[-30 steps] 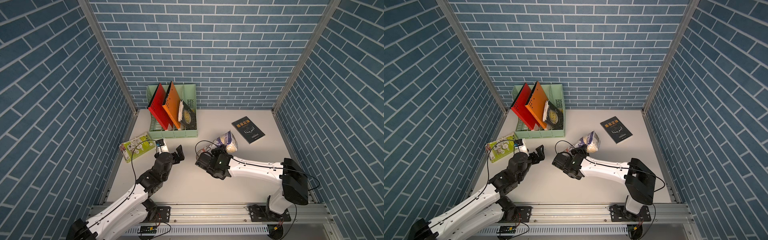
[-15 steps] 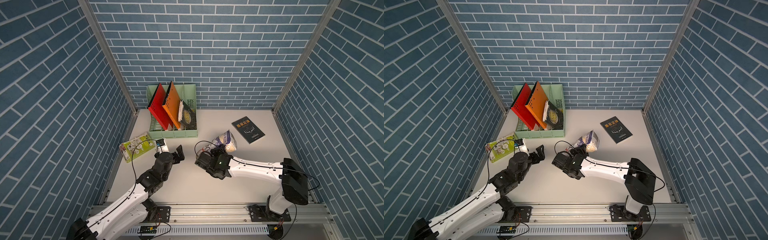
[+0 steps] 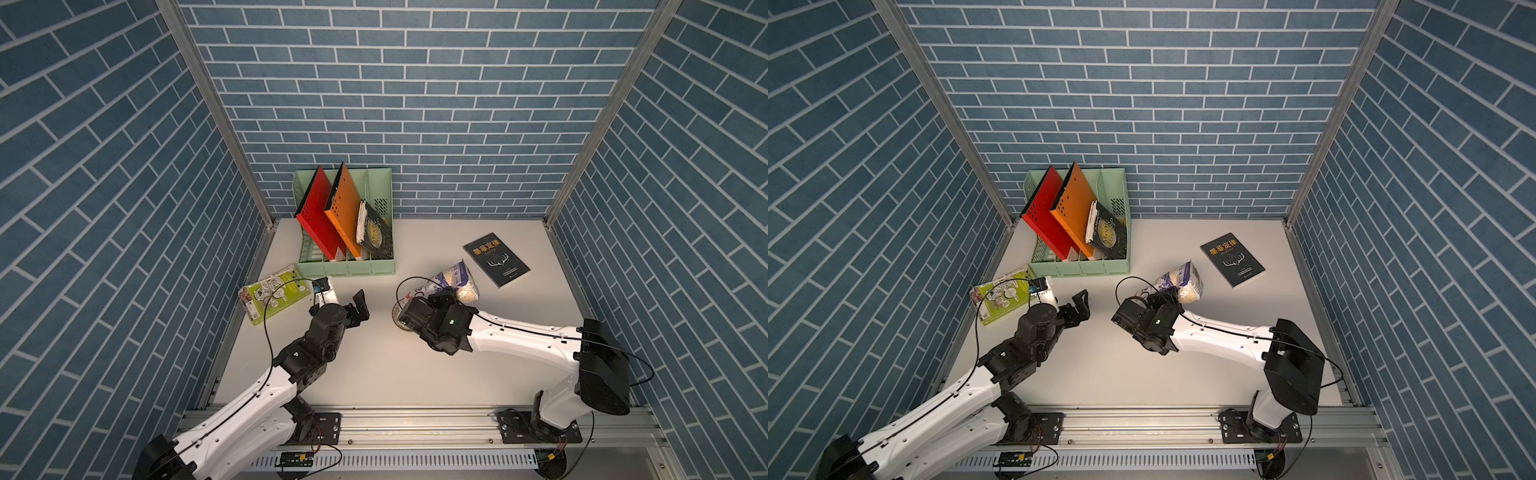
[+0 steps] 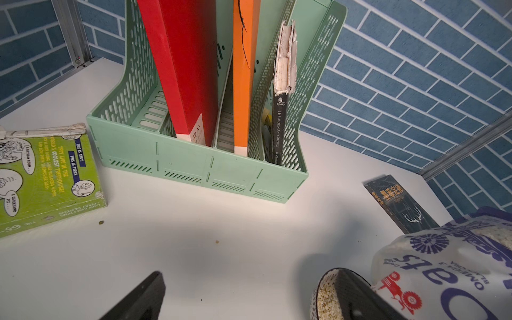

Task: Pour the oats into the breakfast bowl
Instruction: Pour the oats into the bowl.

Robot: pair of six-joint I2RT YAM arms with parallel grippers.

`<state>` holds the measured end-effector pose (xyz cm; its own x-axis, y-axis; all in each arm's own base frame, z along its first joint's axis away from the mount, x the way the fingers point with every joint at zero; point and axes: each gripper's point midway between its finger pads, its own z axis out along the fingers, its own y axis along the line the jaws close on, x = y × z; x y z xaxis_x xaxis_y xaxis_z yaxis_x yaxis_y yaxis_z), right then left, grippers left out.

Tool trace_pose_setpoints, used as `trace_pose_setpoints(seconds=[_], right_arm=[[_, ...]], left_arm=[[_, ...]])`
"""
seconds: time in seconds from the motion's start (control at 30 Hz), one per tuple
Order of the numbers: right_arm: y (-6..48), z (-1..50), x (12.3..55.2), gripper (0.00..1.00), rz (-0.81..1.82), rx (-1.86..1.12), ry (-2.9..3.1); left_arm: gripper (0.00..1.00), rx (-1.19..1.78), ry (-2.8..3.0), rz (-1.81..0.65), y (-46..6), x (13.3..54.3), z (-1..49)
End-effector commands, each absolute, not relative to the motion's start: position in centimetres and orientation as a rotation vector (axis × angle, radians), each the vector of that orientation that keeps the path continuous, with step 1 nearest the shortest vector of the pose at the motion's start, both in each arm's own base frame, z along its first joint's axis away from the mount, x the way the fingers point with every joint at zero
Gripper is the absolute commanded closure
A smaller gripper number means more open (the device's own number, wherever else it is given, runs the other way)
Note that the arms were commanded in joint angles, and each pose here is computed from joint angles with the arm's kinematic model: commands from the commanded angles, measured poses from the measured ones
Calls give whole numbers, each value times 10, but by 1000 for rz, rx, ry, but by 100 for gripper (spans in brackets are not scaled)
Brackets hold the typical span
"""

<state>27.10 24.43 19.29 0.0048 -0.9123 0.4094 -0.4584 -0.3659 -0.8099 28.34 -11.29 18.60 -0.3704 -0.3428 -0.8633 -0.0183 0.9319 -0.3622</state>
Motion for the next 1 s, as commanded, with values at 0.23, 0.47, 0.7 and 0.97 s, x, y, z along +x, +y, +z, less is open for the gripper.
trace_pose_setpoints(seconds=[0.23,0.47,0.7,0.97], right_arm=[[224,218,278,100,-1301,-1662,1490],[224,222,283,100,-1391,-1642,1440],[230,228,284,100,-1470,-1646,1378],[236,232,280,100,-1530,-1673,1307]], left_arm=[[1,-256,1911,-330,-113,289,199],[1,-252,1909,-323,-113,291,201],[1,-253,1916,-302,-111,290,198],[0,-250,1915,-293,-110,290,197]])
